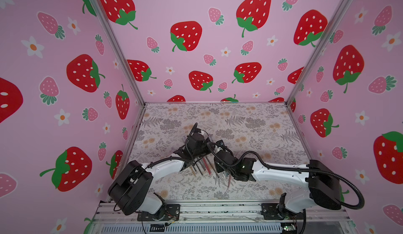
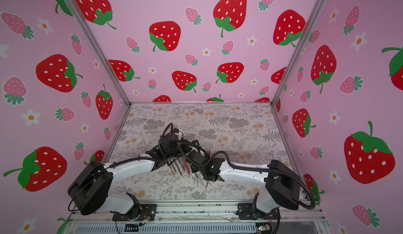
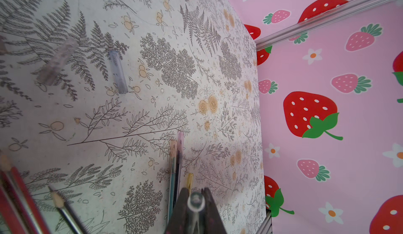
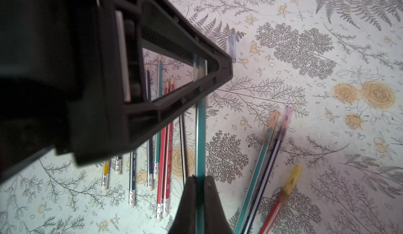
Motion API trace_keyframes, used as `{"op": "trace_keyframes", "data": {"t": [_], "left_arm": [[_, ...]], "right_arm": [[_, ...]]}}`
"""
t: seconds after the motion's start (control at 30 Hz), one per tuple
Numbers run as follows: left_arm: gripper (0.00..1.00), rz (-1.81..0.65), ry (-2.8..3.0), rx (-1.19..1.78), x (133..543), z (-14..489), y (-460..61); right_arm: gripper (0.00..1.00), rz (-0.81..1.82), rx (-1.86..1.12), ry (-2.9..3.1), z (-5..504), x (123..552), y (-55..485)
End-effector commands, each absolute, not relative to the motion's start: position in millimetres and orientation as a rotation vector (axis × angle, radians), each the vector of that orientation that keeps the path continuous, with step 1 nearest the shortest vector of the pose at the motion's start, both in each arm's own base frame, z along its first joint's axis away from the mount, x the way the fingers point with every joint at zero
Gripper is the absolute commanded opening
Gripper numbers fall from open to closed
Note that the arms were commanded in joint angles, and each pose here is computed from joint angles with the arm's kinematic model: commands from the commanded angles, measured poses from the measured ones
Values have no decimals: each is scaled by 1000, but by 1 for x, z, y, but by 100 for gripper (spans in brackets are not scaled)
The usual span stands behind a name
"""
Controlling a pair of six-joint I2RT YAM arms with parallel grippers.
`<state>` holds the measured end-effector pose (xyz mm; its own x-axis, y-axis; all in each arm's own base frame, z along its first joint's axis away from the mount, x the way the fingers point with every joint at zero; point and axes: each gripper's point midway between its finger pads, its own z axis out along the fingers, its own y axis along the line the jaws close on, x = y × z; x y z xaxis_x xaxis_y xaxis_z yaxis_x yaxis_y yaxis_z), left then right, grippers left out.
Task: Remove the protective cover of the pencils
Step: Remove the protective sleeve from the pencil.
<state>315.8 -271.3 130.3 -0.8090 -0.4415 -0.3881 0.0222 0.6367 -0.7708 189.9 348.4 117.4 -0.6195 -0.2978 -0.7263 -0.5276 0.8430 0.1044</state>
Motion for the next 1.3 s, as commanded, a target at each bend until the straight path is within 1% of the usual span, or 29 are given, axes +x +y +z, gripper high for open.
{"op": "trace_keyframes", "data": {"t": [0.0, 0.37, 0.73, 1.27], "left_arm": [[0, -1038, 2238, -390, 327, 140, -256], [0, -999, 2202, -459, 331, 140, -235], [0, -954, 2244, -465, 340, 129, -237], [0, -816, 2379, -446, 363, 98, -247]], "right_arm": [[0, 373, -672, 2281, 103, 177, 348], [0, 361, -687, 2251, 104, 174, 347], [0, 292, -611, 2261, 102, 180, 331], [0, 235, -526, 2481, 54, 198, 318]]}}
